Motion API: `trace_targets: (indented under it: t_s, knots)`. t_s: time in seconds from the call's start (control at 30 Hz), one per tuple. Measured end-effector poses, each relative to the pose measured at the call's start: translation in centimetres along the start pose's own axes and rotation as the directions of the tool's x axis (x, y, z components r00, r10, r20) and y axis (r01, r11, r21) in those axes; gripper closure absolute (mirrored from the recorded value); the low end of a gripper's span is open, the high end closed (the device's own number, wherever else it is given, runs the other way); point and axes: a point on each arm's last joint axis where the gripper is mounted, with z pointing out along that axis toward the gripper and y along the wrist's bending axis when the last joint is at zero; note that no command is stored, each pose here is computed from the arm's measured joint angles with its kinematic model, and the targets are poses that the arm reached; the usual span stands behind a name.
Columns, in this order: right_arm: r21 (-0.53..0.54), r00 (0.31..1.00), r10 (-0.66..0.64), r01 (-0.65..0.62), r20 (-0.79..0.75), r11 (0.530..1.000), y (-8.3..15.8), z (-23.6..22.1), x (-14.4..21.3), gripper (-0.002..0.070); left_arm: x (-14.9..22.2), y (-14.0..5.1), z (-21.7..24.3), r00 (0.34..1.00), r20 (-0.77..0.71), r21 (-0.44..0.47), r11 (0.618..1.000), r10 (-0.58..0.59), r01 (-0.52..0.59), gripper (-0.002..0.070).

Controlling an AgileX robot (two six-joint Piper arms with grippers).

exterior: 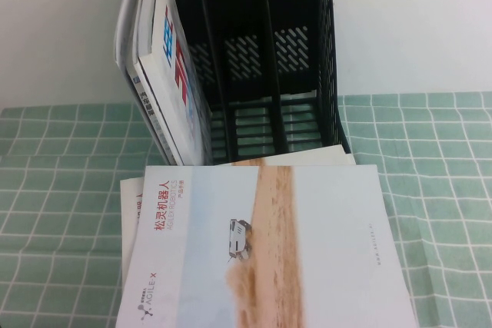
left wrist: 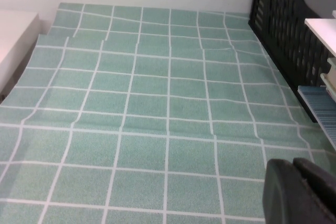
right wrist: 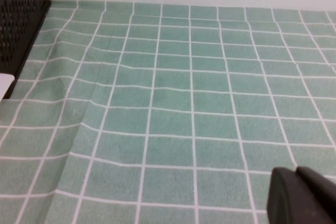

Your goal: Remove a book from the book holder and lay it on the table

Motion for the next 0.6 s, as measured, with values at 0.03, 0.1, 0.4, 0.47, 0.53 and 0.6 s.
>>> trace_targets:
  t_s: [0.03, 0.1, 0.4, 0.47, 0.53, 0.6]
  knots:
    - [0.000, 1.000, -0.001, 0.001, 0.000, 1.000, 0.00, 0.00, 0.00, 0.0678, 0.00, 0.00, 0.00, 1.000, 0.000, 0.000, 1.000, 0.000, 0.000, 0.0677]
    - [0.000, 1.000, -0.001, 0.001, 0.000, 1.000, 0.00, 0.00, 0.00, 0.0678, 0.00, 0.00, 0.00, 1.000, 0.000, 0.000, 1.000, -0.002, 0.002, 0.0678]
    - [-0.002, 1.000, 0.003, -0.003, 0.000, 1.000, 0.01, 0.00, 0.00, 0.0678, 0.00, 0.00, 0.00, 1.000, 0.000, 0.000, 1.000, -0.002, 0.002, 0.0678]
    - [-0.002, 1.000, 0.003, -0.003, 0.000, 1.000, 0.01, 0.00, 0.00, 0.0678, 0.00, 0.00, 0.00, 1.000, 0.000, 0.000, 1.000, -0.002, 0.002, 0.0678]
    - [-0.002, 1.000, 0.005, -0.005, 0.000, 1.000, 0.02, 0.00, 0.00, 0.0678, 0.00, 0.00, 0.00, 1.000, 0.000, 0.000, 1.000, -0.002, 0.002, 0.0678]
    - [-0.002, 1.000, 0.005, -0.005, 0.000, 1.000, 0.02, 0.00, 0.00, 0.0678, 0.00, 0.00, 0.00, 1.000, 0.000, 0.000, 1.000, -0.002, 0.002, 0.0678]
